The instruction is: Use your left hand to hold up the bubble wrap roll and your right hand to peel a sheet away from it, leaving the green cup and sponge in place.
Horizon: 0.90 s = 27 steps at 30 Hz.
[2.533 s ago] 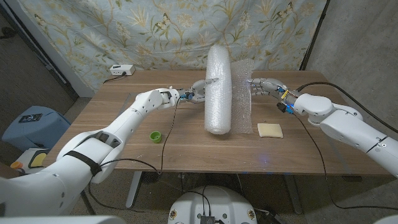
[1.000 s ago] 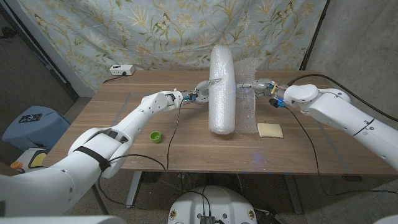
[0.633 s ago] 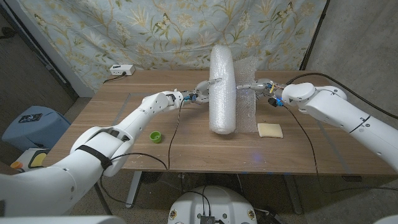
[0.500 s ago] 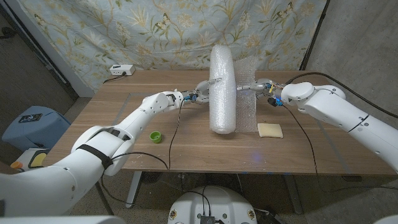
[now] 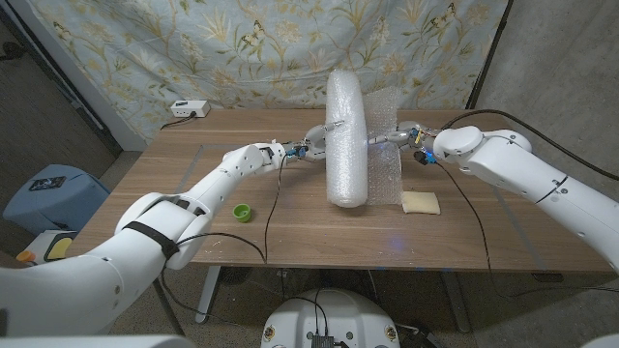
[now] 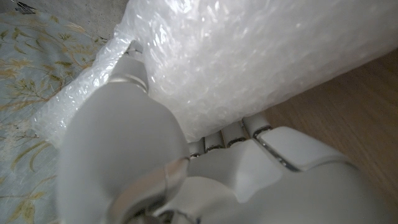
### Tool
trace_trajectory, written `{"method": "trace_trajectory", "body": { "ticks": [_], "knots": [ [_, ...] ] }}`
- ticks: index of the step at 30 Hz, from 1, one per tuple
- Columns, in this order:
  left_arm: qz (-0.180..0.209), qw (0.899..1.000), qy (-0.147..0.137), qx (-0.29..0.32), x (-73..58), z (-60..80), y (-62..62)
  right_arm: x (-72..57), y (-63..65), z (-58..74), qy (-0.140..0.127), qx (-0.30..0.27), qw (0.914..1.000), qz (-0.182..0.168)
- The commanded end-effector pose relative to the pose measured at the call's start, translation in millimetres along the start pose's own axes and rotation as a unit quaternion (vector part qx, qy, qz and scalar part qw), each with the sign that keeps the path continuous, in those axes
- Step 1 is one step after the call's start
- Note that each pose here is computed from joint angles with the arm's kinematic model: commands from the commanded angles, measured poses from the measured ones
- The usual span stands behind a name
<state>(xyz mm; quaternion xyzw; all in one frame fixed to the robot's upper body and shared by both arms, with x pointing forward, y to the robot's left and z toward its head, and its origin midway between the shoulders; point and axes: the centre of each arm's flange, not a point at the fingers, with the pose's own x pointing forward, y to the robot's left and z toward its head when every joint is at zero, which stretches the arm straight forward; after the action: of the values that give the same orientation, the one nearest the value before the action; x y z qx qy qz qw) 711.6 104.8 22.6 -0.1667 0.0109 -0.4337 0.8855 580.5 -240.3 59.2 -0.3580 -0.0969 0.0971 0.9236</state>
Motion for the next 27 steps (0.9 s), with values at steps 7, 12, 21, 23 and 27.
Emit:
{"method": "trace_trajectory", "body": {
  "ticks": [7,12,21,23,27],
  "knots": [
    [-0.010,1.000,-0.004,-0.022,3.8,-8.3,2.9,-3.3,4.6,5.9,0.023,-0.023,0.9995,-0.002],
    [-0.016,0.999,-0.005,-0.032,5.7,-11.3,3.8,-3.3,4.0,7.2,0.027,-0.026,0.9993,-0.002],
    [-0.025,0.998,-0.014,-0.048,8.1,-13.6,7.0,-2.3,4.9,8.4,0.033,-0.031,0.9990,-0.002],
    [-0.030,0.998,-0.016,-0.052,8.8,-14.7,7.7,-1.8,4.7,8.5,0.034,-0.031,0.9989,0.002],
    [-0.032,0.998,-0.017,-0.056,10.0,-16.0,8.1,-1.1,4.9,8.8,0.039,-0.032,0.9987,0.006]
  ]
}}
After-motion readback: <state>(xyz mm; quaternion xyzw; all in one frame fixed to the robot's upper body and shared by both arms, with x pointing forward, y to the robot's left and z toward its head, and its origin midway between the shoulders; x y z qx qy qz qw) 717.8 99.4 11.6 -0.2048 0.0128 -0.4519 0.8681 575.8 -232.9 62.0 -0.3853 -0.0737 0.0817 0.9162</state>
